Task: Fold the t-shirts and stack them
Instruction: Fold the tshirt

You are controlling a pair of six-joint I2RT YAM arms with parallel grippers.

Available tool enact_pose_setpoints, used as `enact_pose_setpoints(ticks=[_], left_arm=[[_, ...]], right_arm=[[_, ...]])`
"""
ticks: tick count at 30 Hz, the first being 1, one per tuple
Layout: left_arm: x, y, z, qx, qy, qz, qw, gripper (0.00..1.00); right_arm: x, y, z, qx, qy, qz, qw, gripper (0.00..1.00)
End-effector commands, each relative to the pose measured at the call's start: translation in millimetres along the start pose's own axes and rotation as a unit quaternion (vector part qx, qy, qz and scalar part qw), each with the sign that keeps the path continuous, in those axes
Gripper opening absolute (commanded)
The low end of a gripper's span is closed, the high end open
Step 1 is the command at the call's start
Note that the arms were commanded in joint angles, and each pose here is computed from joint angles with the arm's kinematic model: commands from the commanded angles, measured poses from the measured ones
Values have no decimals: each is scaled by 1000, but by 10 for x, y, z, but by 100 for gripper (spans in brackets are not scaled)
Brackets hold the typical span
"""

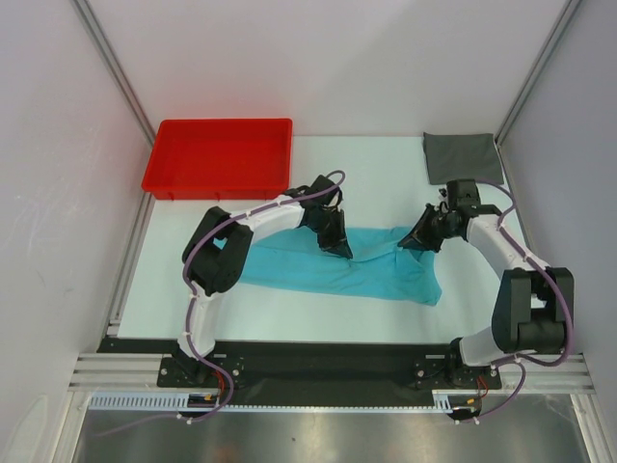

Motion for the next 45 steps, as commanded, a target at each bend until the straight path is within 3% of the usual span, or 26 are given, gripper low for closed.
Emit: enact_pose_setpoints(ticks=[1, 29, 45], left_arm=[[40, -251, -248, 36, -12, 29, 999, 0], [-326, -309, -162, 42, -16, 9, 999, 0], [-166, -142, -261, 29, 7, 10, 999, 0]], right_arm=[[-153, 51, -4, -12, -12, -18, 1000, 0], [-504, -235, 189, 1, -7, -15, 1000, 0], [-132, -274, 48, 11, 41, 23, 999, 0]])
Point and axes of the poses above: each gripper's point midway between its finger pads, its own z axis out along the fingers, its own y axis along the line the jaws close on, x = y × z, the point moved 3 cm from there along -z, back along the fingers, and after that the axes turned 12 degrees about -z, right-handed, at the moved point
